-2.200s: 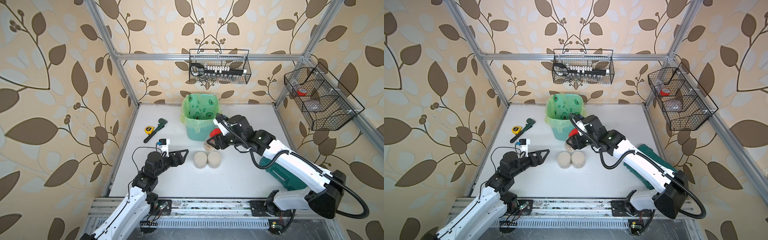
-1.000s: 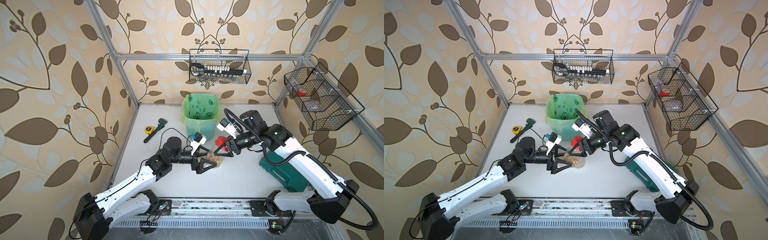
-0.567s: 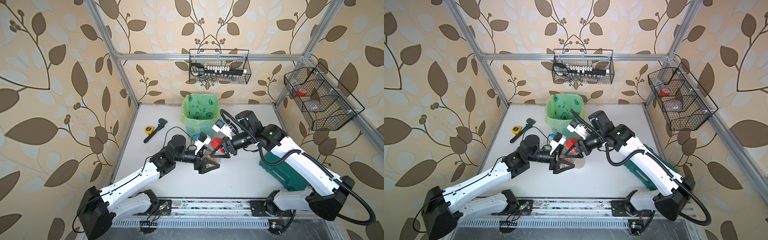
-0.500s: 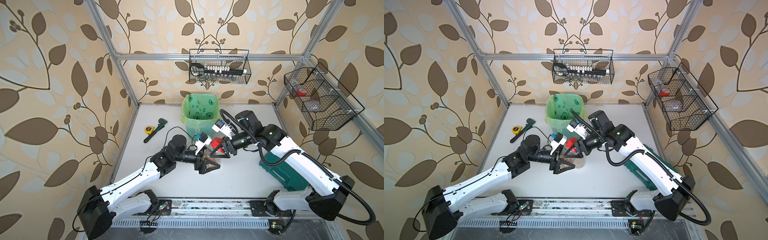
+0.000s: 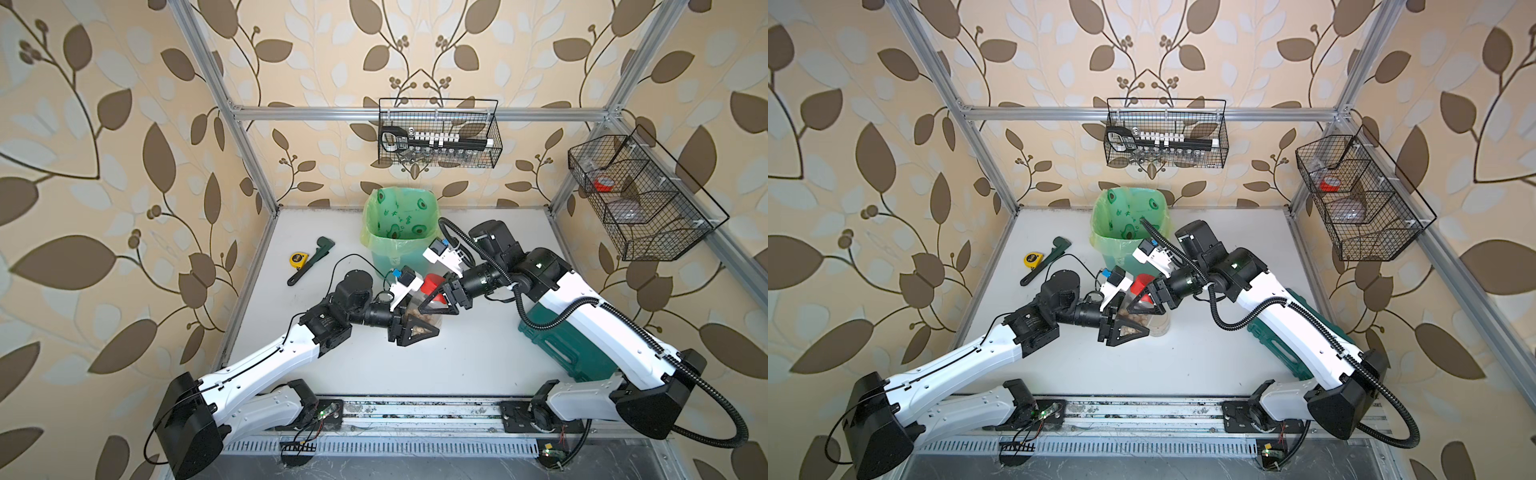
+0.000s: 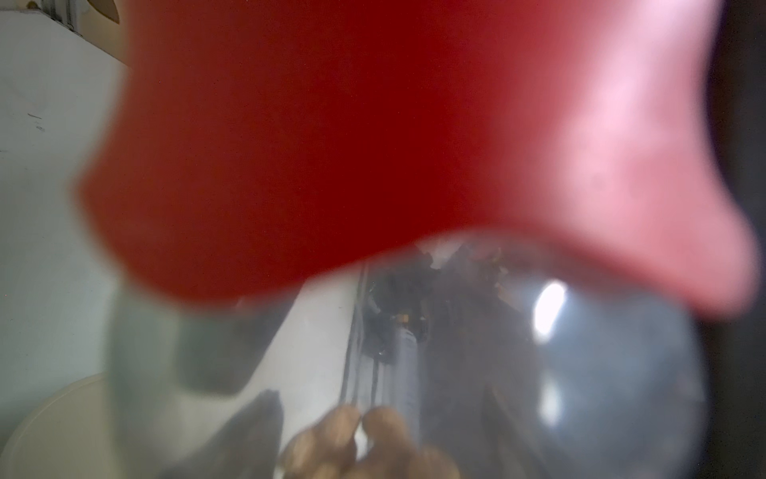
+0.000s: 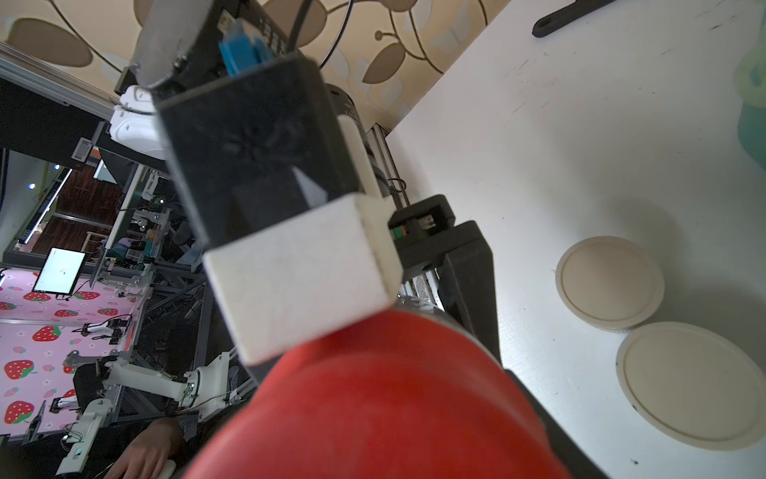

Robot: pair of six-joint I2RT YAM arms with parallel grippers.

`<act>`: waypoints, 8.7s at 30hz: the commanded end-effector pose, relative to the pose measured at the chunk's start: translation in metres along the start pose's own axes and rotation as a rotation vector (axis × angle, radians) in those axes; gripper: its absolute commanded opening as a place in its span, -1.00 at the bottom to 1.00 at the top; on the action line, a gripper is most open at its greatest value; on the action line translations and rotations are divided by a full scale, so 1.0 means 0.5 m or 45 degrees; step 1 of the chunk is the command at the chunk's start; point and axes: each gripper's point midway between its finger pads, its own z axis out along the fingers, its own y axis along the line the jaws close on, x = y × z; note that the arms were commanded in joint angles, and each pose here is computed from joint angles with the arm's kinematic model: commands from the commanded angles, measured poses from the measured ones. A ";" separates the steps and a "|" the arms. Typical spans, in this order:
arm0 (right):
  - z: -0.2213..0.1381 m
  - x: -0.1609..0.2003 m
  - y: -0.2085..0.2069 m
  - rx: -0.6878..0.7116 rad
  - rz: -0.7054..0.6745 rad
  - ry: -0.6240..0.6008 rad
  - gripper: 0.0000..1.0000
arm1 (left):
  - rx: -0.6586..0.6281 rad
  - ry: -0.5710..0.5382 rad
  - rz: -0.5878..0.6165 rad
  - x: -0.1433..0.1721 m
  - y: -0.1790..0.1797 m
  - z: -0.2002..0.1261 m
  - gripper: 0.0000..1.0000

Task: Empty moldy peanuts from jars
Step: Pick up the jar from the center of the board, then unscrew the lid from the jar.

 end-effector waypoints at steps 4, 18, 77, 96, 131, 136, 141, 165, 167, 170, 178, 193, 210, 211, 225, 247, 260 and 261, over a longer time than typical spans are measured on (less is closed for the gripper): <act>-0.011 -0.012 0.034 -0.065 -0.056 -0.049 0.12 | 0.000 -0.128 0.114 -0.059 -0.035 -0.015 0.87; -0.028 -0.030 0.033 -0.073 -0.029 -0.118 0.10 | -0.020 -0.172 0.125 -0.062 -0.040 -0.028 0.84; -0.192 -0.248 0.052 0.213 -0.037 -0.941 0.76 | -0.465 -0.692 0.304 -0.208 0.042 -0.101 0.09; -0.080 -0.284 0.078 0.304 -0.102 -0.829 0.59 | -0.480 -0.692 0.370 -0.233 0.019 -0.113 0.07; -0.100 -0.283 0.056 0.447 -0.117 -0.816 0.63 | -0.505 -0.638 0.342 -0.212 0.040 -0.102 0.07; -0.097 -0.281 0.054 0.440 -0.113 -0.794 0.27 | -0.501 -0.639 0.344 -0.214 0.035 -0.105 0.07; -0.090 -0.275 0.055 0.427 -0.110 -0.765 -0.07 | -0.500 -0.637 0.335 -0.213 0.033 -0.107 0.07; -0.134 -0.237 0.169 -0.129 -0.265 -0.635 -1.00 | -0.066 -0.541 0.249 -0.237 -0.055 -0.055 0.00; -0.135 -0.230 0.176 -0.163 -0.274 -0.610 -1.00 | -0.035 -0.537 0.248 -0.240 -0.062 -0.053 0.00; -0.138 -0.220 0.183 -0.203 -0.300 -0.582 -1.00 | 0.006 -0.528 0.240 -0.244 -0.068 -0.050 0.00; -0.142 -0.196 0.226 -0.385 -0.410 -0.502 -1.00 | 0.135 -0.479 0.217 -0.246 -0.082 -0.031 -0.01; -0.155 -0.136 0.288 -0.725 -0.613 -0.295 -1.00 | 0.342 -0.301 0.277 -0.216 -0.121 -0.009 0.00; -0.175 -0.204 0.176 -0.399 -0.451 -0.477 0.68 | 0.101 -0.315 0.282 -0.238 -0.068 -0.003 -0.01; -0.178 -0.213 0.159 -0.336 -0.425 -0.512 0.84 | 0.062 -0.321 0.280 -0.237 -0.058 -0.005 -0.01; -0.252 -0.229 -0.009 0.388 -0.113 -0.862 0.97 | -0.338 -0.420 0.344 -0.221 0.038 -0.041 -0.06; -0.144 -0.293 0.006 0.526 -0.032 -0.823 0.74 | -0.474 -0.389 0.388 -0.206 0.070 -0.054 -0.07; -0.134 -0.286 0.013 0.504 -0.052 -0.793 -0.34 | -0.389 -0.387 0.340 -0.209 0.050 -0.047 -0.07; -0.133 -0.285 0.016 0.496 -0.057 -0.786 -0.40 | -0.369 -0.381 0.335 -0.209 0.047 -0.044 -0.08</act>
